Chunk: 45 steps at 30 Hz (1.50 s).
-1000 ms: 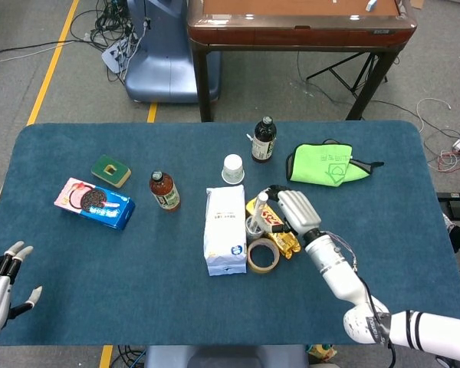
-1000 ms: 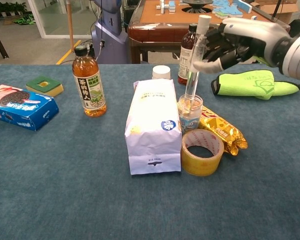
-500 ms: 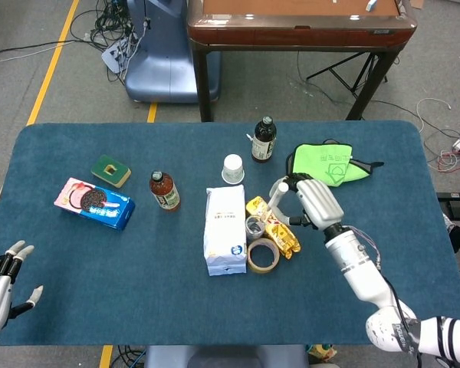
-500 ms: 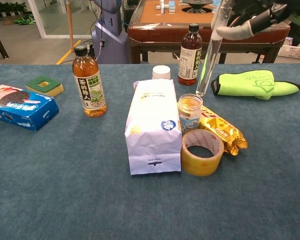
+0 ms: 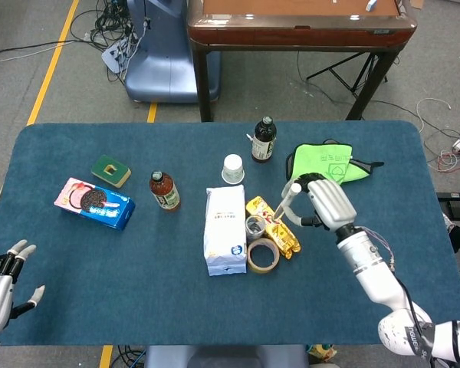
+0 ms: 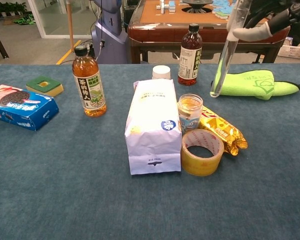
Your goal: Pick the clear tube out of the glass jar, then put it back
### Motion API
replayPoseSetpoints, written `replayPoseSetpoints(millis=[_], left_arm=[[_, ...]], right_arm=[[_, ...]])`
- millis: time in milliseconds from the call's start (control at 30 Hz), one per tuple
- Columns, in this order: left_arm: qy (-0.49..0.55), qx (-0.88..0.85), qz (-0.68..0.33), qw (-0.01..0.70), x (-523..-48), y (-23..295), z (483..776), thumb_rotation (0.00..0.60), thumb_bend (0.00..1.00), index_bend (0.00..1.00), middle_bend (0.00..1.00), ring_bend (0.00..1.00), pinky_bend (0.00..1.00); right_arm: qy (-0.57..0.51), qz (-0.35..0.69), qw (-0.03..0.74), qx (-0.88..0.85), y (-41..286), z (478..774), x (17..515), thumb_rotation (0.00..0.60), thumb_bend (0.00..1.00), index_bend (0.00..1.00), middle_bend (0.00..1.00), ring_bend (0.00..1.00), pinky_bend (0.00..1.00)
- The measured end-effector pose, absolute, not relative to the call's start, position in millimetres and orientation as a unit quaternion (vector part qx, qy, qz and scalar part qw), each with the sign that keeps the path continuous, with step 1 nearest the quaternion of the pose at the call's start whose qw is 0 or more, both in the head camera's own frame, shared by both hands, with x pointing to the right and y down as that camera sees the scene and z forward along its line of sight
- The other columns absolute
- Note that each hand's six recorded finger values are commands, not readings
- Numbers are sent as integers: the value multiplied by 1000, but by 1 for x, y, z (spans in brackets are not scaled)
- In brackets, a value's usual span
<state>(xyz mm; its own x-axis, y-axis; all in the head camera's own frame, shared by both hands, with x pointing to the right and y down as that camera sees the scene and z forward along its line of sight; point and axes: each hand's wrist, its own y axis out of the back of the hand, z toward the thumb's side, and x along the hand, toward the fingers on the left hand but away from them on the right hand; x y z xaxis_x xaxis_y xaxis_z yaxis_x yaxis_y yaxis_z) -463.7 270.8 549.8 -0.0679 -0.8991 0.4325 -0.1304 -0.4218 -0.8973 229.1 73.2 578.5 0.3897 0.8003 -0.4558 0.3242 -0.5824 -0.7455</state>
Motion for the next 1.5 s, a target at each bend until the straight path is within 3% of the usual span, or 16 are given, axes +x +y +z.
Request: replayPoseSetpoints(millis=[167,400,500,900,1000,1300,1500], left_arm=[[429,-602,-591,325,-462,270,550,600,297,147,86,166,129],[428,-600,-594,323,-463,272,551,600,297,147,86,165,129],[427,-601,-593,323,-463,272,551,600,297,147,86,165,129],[424,-603,-594,323,-461,271,553,600,296,147,86,165,129],[423,-603,-595,322,-461,271,553,600,296,147,86,165,129],[421,-604,-595,322,-459,271,554,600,297,147,86,165,129],[421,-604,-596,322,-460,271,555,600,296,147,86,165,129]], right_arm=[[-352,438,310,-767,74,578,234,600,510,673,469,319,226],[-378,410,197,-807,79,585,235,600,510,673,483,338,266],[-386,405,181,-809,78,587,239,600,510,673,491,344,279],[-308,495,362,-728,78,600,259,600,510,681,518,374,319],[-314,494,346,-733,80,602,260,600,510,681,518,379,318],[-387,438,178,-792,86,611,263,600,510,681,518,381,318],[-376,452,218,-779,85,615,269,600,510,681,518,383,318]])
